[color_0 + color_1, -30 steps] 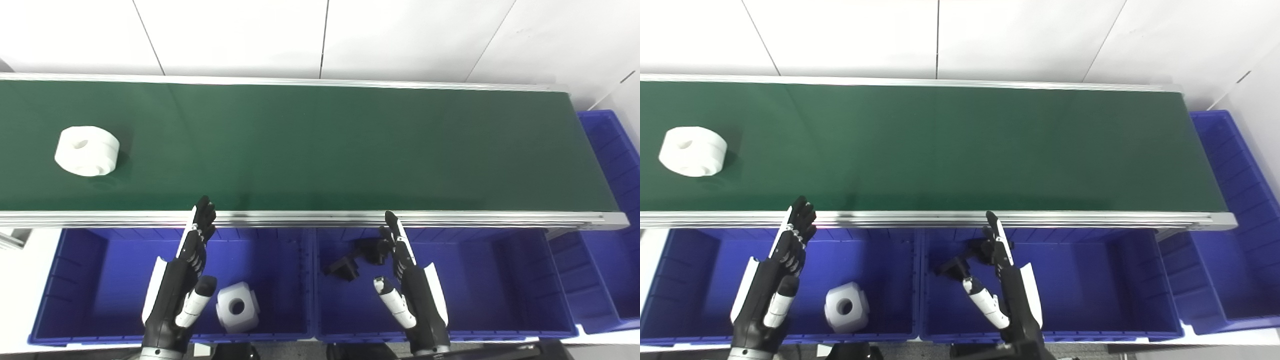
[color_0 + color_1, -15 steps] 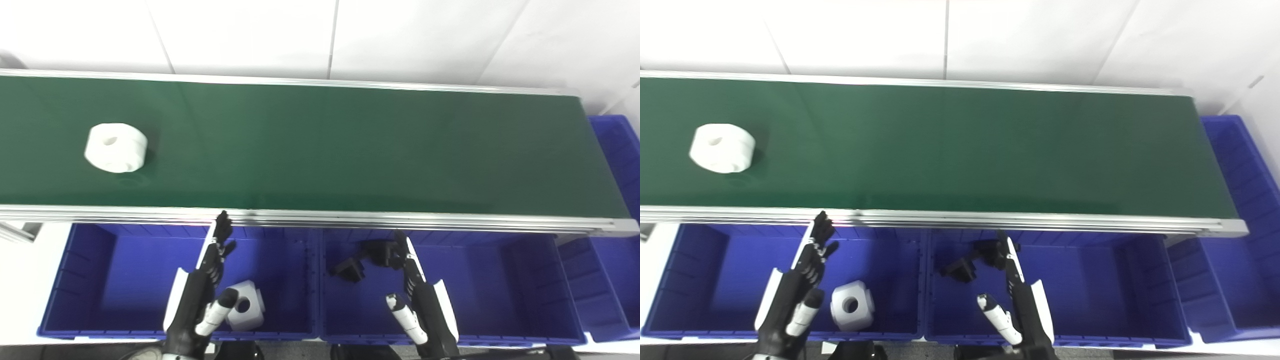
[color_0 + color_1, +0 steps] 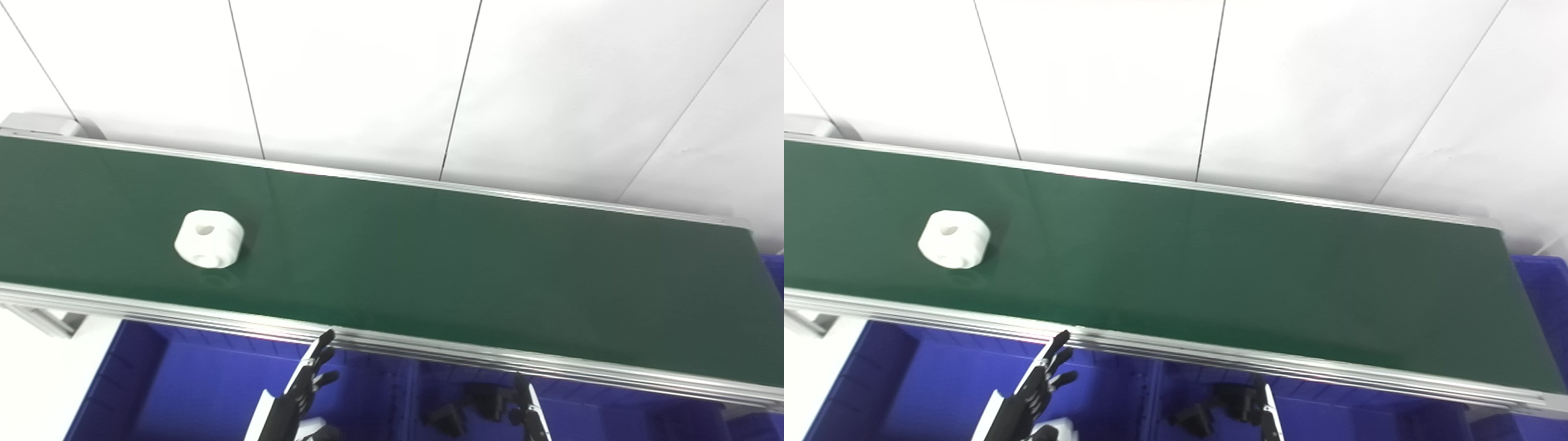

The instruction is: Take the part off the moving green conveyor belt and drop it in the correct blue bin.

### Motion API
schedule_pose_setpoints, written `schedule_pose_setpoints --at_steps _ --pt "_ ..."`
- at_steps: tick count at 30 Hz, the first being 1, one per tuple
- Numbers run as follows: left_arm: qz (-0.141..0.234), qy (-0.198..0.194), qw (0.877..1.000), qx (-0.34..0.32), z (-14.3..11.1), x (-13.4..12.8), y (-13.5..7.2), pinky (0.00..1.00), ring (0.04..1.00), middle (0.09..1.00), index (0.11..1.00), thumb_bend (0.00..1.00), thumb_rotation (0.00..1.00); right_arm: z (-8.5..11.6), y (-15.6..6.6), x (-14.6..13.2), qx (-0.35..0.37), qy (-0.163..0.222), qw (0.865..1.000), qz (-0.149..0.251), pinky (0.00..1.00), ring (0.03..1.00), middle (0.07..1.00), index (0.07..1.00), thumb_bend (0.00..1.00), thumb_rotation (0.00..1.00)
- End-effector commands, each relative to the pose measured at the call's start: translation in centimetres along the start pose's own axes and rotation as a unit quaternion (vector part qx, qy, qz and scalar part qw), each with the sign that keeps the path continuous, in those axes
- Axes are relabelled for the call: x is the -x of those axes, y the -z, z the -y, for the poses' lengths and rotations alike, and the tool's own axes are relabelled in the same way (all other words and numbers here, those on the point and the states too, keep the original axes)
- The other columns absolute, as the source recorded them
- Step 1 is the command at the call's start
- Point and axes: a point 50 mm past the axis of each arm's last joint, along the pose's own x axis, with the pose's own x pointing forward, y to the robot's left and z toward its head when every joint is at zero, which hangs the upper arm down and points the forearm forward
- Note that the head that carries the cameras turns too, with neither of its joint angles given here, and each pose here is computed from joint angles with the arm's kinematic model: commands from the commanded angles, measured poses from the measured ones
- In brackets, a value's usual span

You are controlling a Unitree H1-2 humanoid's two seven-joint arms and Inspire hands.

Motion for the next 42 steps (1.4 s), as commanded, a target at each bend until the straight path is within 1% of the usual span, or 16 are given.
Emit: schedule_pose_setpoints --at_steps 1,14,16,17,18,20,22,24,26,27,30,31,35,38,39,42 --pt "0.033 -0.012 0.999 -0.004 0.3 -0.3 -0.8 0.8 0.923 0.972 0.934 0.97 0.88 0.3 -0.9 -0.1 -0.004 -0.002 0.999 0.038 1.0 1.0 1.0 1.0 0.92 0.94" --pt "0.042 -0.019 0.999 -0.014 1.2 -0.3 -0.2 0.74 0.87 0.923 0.891 0.99 0.88 1.0 0.0 -0.2 -0.005 -0.007 1.0 0.025 1.0 1.0 1.0 1.0 0.94 0.93" --pt "0.053 -0.019 0.998 -0.004 1.1 -0.3 -0.6 0.72 0.846 0.902 0.879 0.97 0.79 0.9 0.1 -0.3 -0.004 -0.005 1.0 0.023 1.0 1.0 1.0 1.0 0.96 0.94" --pt "0.066 -0.014 0.998 -0.003 1.0 -0.2 -1.2 0.72 0.844 0.9 0.878 0.97 0.78 0.8 0.1 -0.3 -0.005 -0.004 1.0 0.023 1.0 1.0 1.0 1.0 0.97 0.94" --pt "0.08 -0.009 0.997 -0.008 0.8 -0.1 -2.0 0.68 0.807 0.871 0.87 0.93 0.66 0.8 0.1 -0.3 -0.005 -0.004 1.0 0.023 1.0 1.0 1.0 1.0 0.96 0.93" --pt "0.104 -0.002 0.994 -0.023 0.6 0.1 -3.4 0.62 0.759 0.828 0.851 0.9 0.52 0.8 0.1 -0.3 -0.003 -0.005 1.0 0.024 1.0 1.0 1.0 1.0 0.95 0.93" --pt "0.146 -0.007 0.988 -0.051 -0.2 -0.2 -5.9 0.59 0.739 0.804 0.826 0.92 0.43 0.7 0.0 -0.3 -0.002 -0.007 1.0 0.025 1.0 1.0 1.0 1.0 0.95 0.94" --pt "0.192 -0.016 0.976 -0.1 -1.1 -0.9 -8.1 0.53 0.682 0.761 0.778 0.94 0.33 0.6 0.0 -0.4 -0.004 -0.008 1.0 0.026 1.0 1.0 1.0 1.0 0.94 0.93" --pt "0.235 -0.013 0.961 -0.148 -2.1 -2.1 -10.0 0.52 0.675 0.754 0.77 0.95 0.31 0.4 -0.1 -0.5 -0.007 -0.009 1.0 0.028 1.0 1.0 1.0 1.0 0.94 0.93" --pt "0.248 -0.011 0.955 -0.164 -2.4 -2.6 -10.7 0.54 0.691 0.761 0.772 0.97 0.29 0.4 -0.1 -0.6 -0.007 -0.009 1.0 0.029 1.0 1.0 1.0 1.0 0.94 0.93" --pt "0.282 0.017 0.924 -0.257 -3.9 -5.4 -13.4 0.58 0.726 0.781 0.792 0.97 0.29 0.2 0.0 -1.0 -0.011 -0.012 0.999 0.03 1.0 1.0 1.0 1.0 0.92 0.92" --pt "0.288 0.028 0.913 -0.287 -4.4 -6.6 -14.1 0.61 0.73 0.786 0.807 0.99 0.25 0.1 0.0 -1.1 -0.014 -0.012 0.999 0.03 1.0 1.0 1.0 1.0 0.92 0.91" --pt "0.288 0.068 0.877 -0.378 -5.7 -10.5 -15.7 0.66 0.748 0.807 0.838 1.0 0.25 -0.1 0.1 -1.5 -0.019 -0.004 0.999 0.031 1.0 1.0 1.0 1.0 0.92 0.91" --pt "0.284 0.086 0.845 -0.445 -6.2 -12.7 -16.6 0.73 0.793 0.83 0.868 1.0 0.27 -0.4 -0.1 -1.9 -0.021 0.002 0.999 0.034 1.0 1.0 1.0 1.0 0.94 0.92" --pt "0.281 0.093 0.831 -0.471 -6.2 -13.7 -17.0 0.75 0.807 0.837 0.87 1.0 0.27 -0.5 -0.2 -2.0 -0.023 0.002 0.999 0.035 1.0 1.0 1.0 1.0 0.94 0.93" --pt "0.26 0.112 0.804 -0.523 -6.4 -15.8 -17.6 0.78 0.838 0.86 0.879 1.0 0.25 -0.7 -0.4 -2.1 -0.024 0.001 0.999 0.039 1.0 1.0 1.0 1.0 0.94 0.93"
